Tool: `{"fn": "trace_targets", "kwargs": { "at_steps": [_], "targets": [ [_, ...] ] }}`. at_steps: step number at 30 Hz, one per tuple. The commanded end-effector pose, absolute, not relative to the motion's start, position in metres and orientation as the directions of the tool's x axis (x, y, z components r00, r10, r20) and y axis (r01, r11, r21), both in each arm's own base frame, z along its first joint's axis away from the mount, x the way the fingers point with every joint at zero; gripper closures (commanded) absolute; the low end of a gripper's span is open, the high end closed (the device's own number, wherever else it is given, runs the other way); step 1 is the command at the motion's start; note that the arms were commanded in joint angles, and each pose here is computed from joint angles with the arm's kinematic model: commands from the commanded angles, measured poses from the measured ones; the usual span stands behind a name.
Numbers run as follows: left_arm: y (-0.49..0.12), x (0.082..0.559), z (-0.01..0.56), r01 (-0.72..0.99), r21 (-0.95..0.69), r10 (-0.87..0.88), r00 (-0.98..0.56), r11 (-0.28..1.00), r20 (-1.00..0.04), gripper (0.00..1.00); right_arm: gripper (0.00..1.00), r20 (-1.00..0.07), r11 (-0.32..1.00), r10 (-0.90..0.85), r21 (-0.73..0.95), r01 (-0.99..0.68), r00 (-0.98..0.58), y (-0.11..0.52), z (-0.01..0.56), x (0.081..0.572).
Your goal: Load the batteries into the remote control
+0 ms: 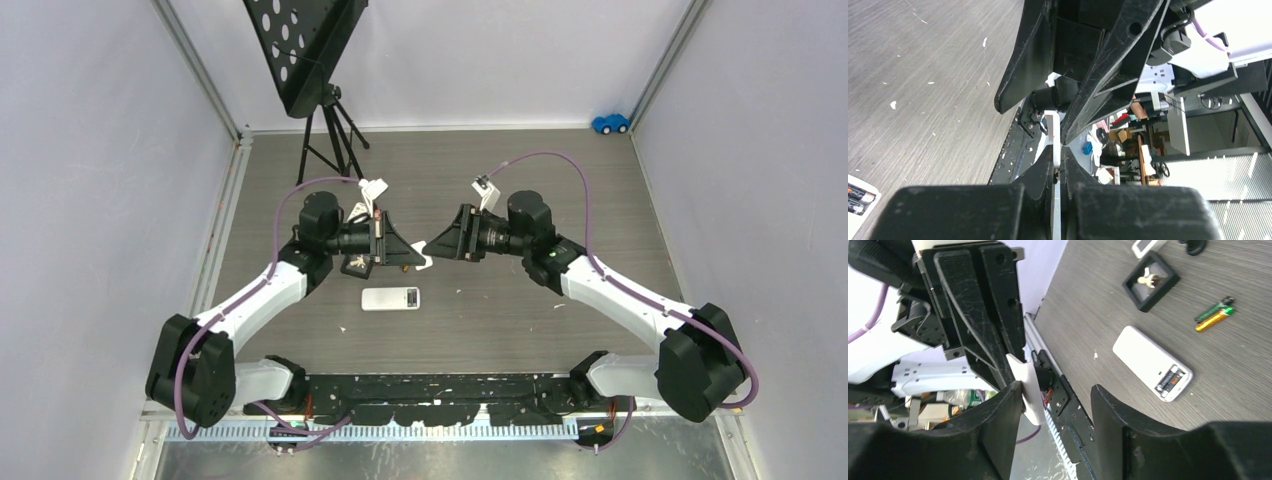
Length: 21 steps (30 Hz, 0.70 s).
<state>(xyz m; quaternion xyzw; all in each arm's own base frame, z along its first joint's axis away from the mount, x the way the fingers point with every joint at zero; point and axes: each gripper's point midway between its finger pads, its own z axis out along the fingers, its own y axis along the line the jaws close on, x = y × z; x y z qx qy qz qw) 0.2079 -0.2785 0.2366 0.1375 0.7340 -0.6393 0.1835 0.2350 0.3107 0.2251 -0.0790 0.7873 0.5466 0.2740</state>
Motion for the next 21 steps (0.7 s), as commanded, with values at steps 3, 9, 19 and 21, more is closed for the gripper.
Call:
{"fn": "trace_targets", "kwargs": {
  "at_steps": [3, 9, 19, 21],
  "targets": [
    [-0.272, 0.181, 0.261, 0.519, -0.853, 0.034, -0.855, 0.055, -0.518, 1.0, 0.52, -0.575, 0.224, 0.132, 0.811, -0.541, -0.808, 0.316, 0.257, 0.211],
    [-0.273, 0.179, 0.264, 0.521, -0.853, 0.045, -0.854, 0.043, -0.519, 1.0, 0.67, -0.581, 0.183, 0.084, 0.808, -0.561, -0.81, 0.316, 0.259, 0.2],
    [-0.274, 0.183, 0.263, 0.495, -0.867, 0.043, -0.869, 0.061, -0.493, 0.99, 0.85, -0.568, 0.077, 0.04, 0.822, -0.564, -0.822, 0.321, 0.272, 0.185],
    [-0.274, 0.185, 0.262, 0.487, -0.871, 0.044, -0.873, 0.067, -0.485, 0.94, 0.96, -0.562, 0.08, 0.043, 0.826, -0.558, -0.826, 0.322, 0.272, 0.186]
  ]
}}
